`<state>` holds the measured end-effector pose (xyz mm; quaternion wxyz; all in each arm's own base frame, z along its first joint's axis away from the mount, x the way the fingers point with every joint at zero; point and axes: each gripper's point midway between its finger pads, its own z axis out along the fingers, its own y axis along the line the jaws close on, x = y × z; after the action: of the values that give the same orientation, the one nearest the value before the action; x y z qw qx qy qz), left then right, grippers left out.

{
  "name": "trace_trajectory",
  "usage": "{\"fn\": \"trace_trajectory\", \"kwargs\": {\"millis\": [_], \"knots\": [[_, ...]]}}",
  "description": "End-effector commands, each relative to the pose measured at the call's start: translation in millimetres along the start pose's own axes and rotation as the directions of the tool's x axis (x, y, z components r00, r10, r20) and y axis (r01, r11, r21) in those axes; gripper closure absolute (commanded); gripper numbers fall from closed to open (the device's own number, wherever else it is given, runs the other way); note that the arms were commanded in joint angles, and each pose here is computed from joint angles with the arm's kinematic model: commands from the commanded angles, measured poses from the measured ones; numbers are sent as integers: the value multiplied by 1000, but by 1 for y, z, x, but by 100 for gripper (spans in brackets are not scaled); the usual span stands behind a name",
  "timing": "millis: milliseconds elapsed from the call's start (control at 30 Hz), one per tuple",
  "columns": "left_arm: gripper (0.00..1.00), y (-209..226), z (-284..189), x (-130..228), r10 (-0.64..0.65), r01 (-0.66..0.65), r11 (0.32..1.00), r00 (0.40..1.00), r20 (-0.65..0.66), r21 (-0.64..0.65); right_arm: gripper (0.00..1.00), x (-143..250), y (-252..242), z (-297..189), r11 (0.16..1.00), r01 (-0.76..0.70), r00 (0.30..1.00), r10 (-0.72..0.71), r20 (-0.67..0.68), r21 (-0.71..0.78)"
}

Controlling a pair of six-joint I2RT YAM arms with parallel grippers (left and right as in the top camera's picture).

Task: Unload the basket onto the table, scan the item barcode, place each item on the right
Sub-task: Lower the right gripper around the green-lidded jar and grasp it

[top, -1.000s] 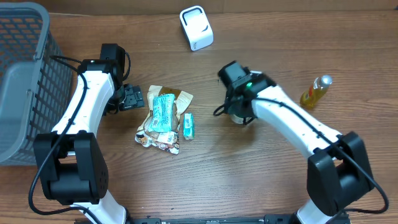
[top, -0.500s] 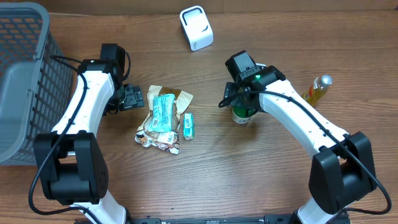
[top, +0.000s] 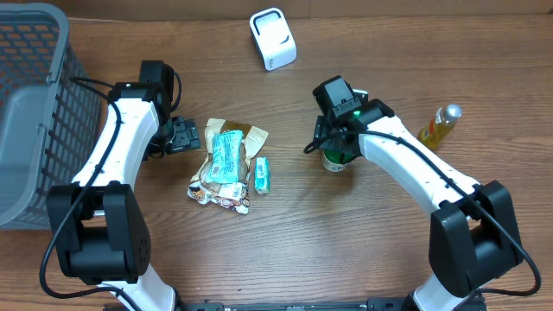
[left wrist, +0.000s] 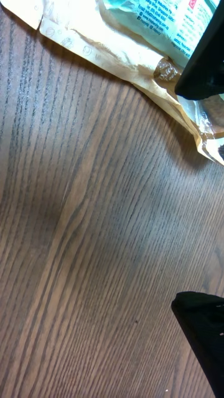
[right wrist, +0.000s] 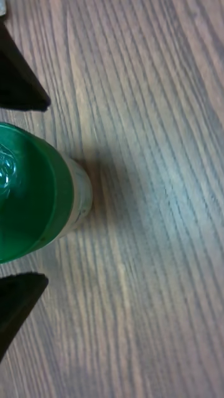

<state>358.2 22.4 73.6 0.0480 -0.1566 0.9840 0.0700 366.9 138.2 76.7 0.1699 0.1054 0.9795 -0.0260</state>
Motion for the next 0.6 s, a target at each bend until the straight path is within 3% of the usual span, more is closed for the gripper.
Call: {"fn": "trace_trajectory", "kwargs": {"millis": [0, 567], "knots": [[0, 2, -6, -6, -2, 2, 1000, 1000, 23, 2, 26, -2, -5, 2, 1000, -1, 1000, 1, 11, 18], [0, 2, -6, -6, -2, 2, 1000, 1000, 23, 2, 41, 11, -2, 2, 1000, 2, 999, -2, -53, -7]]}}
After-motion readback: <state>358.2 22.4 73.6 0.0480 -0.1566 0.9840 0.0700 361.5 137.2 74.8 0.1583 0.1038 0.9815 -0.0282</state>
